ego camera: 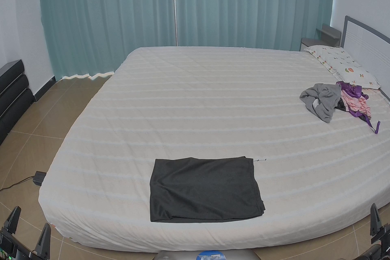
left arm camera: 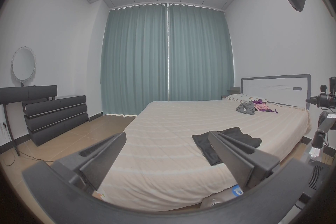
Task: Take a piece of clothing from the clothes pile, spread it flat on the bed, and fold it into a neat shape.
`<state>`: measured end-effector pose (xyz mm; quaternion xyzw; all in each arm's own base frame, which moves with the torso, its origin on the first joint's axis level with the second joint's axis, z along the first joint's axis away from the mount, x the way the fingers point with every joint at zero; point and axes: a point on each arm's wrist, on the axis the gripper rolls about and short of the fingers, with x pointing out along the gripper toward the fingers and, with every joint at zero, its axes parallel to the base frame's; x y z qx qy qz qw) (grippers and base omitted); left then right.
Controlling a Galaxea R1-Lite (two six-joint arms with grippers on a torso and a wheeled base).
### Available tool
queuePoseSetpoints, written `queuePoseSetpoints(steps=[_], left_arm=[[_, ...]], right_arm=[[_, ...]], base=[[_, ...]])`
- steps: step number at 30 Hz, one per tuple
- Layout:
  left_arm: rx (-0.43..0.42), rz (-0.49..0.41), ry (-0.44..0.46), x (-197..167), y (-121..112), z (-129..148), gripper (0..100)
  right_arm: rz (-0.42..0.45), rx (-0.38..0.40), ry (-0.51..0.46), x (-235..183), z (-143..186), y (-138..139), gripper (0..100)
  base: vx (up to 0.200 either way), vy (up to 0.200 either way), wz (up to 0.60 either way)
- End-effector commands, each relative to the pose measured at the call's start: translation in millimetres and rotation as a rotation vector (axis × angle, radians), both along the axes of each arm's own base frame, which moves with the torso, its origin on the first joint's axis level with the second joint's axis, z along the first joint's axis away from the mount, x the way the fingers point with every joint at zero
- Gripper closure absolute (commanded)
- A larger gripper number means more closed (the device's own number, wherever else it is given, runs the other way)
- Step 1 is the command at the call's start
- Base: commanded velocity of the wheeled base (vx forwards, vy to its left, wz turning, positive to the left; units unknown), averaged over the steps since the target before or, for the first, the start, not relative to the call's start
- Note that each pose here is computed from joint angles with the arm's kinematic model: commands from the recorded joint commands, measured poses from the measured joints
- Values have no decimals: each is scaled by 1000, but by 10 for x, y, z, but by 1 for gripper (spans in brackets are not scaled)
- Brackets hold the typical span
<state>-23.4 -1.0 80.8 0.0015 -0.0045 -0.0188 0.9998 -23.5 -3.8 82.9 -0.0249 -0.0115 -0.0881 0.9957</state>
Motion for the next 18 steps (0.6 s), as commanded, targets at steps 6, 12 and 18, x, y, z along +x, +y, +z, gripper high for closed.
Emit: queuePoseSetpoints(steps=[6, 12, 18], left_arm=[[-4, 7, 11, 8, 1, -46, 0], [5, 5, 9, 8, 2, -49, 0], [5, 7, 13, 8, 1, -54, 0]], right_arm=[[126, 82, 13, 8, -67, 29, 0], [142, 53, 40, 2, -77, 32, 0], [144, 52, 39, 2, -76, 32, 0]], base=[[0, 0, 0], [0, 0, 0], [0, 0, 0]])
